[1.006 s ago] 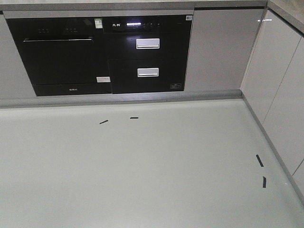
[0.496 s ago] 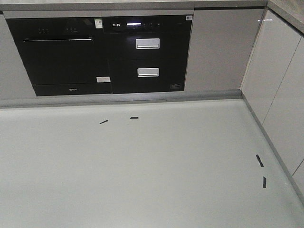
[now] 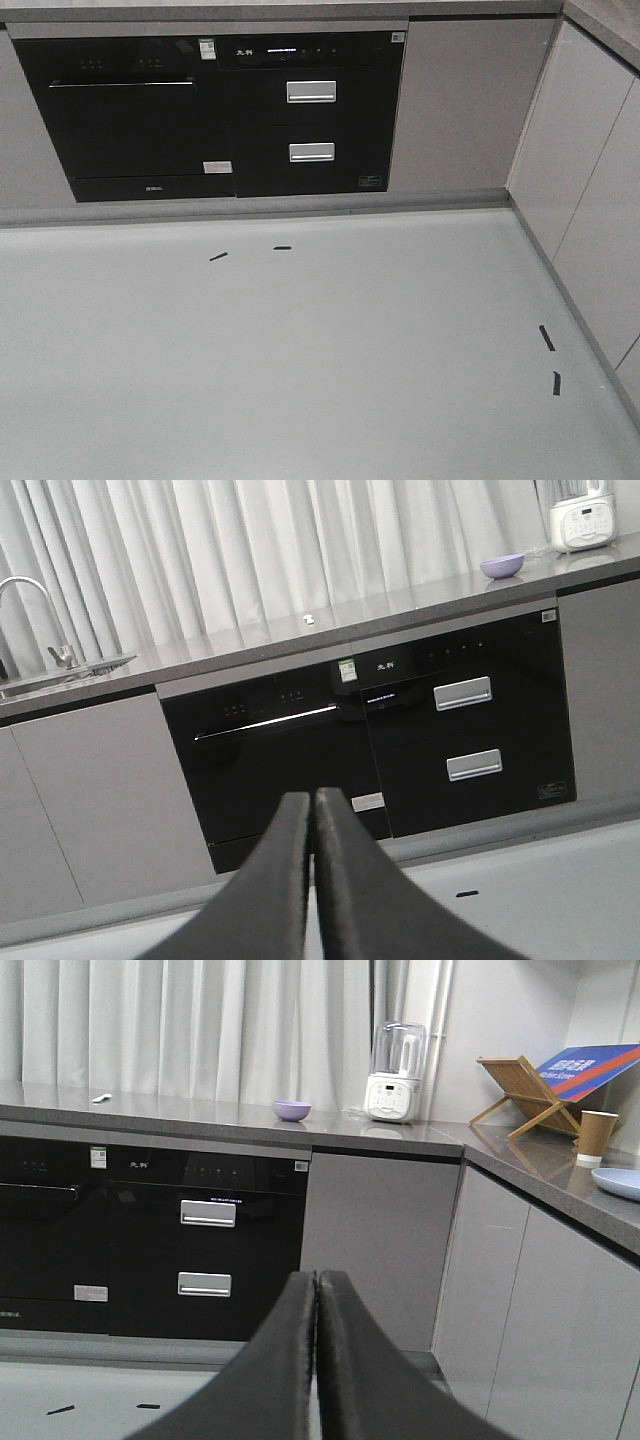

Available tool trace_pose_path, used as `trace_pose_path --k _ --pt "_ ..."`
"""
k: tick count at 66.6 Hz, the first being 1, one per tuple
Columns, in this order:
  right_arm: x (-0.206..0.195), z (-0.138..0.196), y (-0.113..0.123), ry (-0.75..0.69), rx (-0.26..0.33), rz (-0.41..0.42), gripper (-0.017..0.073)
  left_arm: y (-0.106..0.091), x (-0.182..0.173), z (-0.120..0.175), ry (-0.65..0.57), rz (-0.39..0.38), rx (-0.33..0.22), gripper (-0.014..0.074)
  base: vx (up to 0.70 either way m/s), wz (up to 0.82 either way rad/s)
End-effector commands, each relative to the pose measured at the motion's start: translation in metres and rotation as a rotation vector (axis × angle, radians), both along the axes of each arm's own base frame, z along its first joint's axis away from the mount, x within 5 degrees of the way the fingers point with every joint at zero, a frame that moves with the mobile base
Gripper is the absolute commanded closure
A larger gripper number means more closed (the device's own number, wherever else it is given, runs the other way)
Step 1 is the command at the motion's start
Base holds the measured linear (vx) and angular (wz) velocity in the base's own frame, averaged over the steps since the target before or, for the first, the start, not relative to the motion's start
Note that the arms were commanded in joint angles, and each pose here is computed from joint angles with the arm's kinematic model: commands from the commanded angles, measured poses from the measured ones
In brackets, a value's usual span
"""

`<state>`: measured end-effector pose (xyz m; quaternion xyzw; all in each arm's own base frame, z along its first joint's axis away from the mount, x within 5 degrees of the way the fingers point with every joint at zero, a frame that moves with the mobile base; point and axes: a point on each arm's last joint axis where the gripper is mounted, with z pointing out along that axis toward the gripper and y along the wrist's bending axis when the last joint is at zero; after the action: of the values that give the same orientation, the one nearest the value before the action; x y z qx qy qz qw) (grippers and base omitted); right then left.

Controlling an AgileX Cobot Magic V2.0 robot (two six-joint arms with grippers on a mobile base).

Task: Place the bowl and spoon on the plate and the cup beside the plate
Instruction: 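Drive the base forward toward the grey countertop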

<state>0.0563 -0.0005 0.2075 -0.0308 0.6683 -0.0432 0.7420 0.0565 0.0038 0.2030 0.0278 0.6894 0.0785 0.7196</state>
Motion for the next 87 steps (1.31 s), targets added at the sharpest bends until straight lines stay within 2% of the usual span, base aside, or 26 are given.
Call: trace_pose_path --k 1,87 --pt "-0.0016 0.0062 0.0008 -0.08 -0.011 0.005 0.0562 0.0002 -0.0023 0.0099 -0.094 0.0 -0.002 0.06 0.0 0.0" --pt "-0.0016 0.0062 0.0008 -0.08 -0.011 0.005 0.0562 0.0002 -0.0023 0.0099 -0.094 0.0 -0.002 0.06 0.07 0.01"
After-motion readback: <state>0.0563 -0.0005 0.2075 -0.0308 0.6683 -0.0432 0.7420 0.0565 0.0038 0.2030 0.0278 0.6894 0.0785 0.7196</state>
